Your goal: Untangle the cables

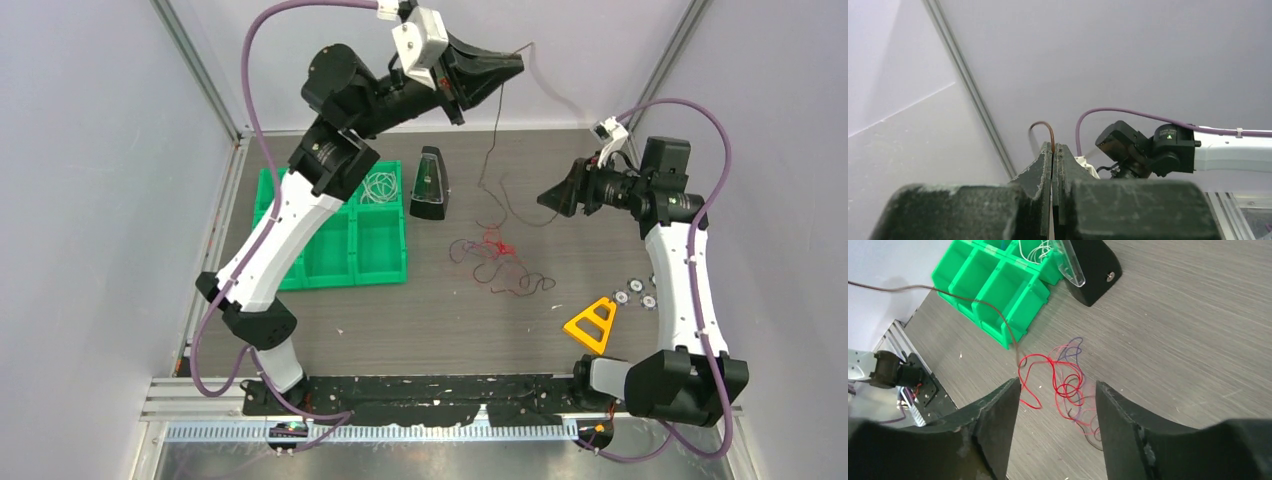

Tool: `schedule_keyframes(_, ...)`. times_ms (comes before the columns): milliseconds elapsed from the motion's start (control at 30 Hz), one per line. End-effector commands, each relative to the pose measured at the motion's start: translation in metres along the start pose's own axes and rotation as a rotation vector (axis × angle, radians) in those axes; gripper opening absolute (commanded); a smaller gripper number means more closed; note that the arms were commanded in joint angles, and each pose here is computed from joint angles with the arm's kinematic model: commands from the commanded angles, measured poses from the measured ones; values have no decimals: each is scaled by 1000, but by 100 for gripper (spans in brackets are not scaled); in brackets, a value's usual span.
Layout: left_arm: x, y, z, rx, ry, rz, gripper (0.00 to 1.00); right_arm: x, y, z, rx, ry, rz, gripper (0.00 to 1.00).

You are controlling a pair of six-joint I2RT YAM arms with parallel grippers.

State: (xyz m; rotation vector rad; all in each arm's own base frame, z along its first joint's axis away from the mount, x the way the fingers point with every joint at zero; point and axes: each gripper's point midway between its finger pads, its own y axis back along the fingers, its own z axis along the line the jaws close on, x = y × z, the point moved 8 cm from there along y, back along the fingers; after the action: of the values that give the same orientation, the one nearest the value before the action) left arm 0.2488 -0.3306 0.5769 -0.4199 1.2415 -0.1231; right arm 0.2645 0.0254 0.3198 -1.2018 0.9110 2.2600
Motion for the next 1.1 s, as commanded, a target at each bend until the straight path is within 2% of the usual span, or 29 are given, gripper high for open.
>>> schedule_keyframes(0, 9, 1, 5, -31, 25, 56, 0, -7, 11, 17, -37, 242, -28, 74)
schedule_keyframes(100, -1, 7, 4, -54, 18, 47, 0, -4, 13, 17, -24, 292, -41, 87)
schedule_keyframes(167, -13, 12, 3, -67, 4, 25, 0, -2, 12, 17, -24, 313, -53, 92)
schedule_keyframes(333, -29, 15, 2, -89, 2, -15, 0, 16, -1, 23, -96, 332, -71, 95)
schedule_keyframes(400, -28, 15, 1, -87, 24, -16, 0, 22, -11, 31, -126, 359, -129, 96)
schedule_keyframes(433, -28, 15, 1, -88, 33, -16, 0, 14, -18, 41, -154, 404, -200, 96)
schedule_keyframes(467, -26, 15, 1, -91, 43, -13, 0, 26, -21, 42, -157, 405, -218, 97)
schedule_keyframes(500, -24, 14, 1, -94, 48, -10, 0, 21, -30, 58, -199, 468, -279, 99)
schedule_keyframes(567, -24, 15, 1, -97, 50, -10, 0, 30, -43, 72, -219, 530, -322, 98)
schedule_keyframes(667, -28, 17, 0, -97, 45, -18, 0, 47, -69, 72, -174, 567, -320, 97)
schedule_keyframes(767, -34, 18, 0, -103, 36, -28, 0, 45, -93, 62, -54, 584, -361, 98)
schedule_keyframes(800, -38, 20, -1, -106, 30, -34, 0, 46, -104, 55, -33, 574, -340, 88)
schedule_keyframes(833, -42, 21, -1, -108, 22, -39, 0, 50, -116, 48, -4, 572, -309, 83)
schedule_keyframes(867, -48, 22, -1, -113, 9, -49, 0, 48, -120, 45, 15, 574, -300, 71)
schedule_keyframes(933, -64, 27, 0, -135, -26, -79, 0, 66, -135, 29, 44, 607, -184, 57)
schedule_keyframes(1067, -104, 39, 1, -177, -90, -164, 0, 107, -148, -4, 111, 702, 25, 41)
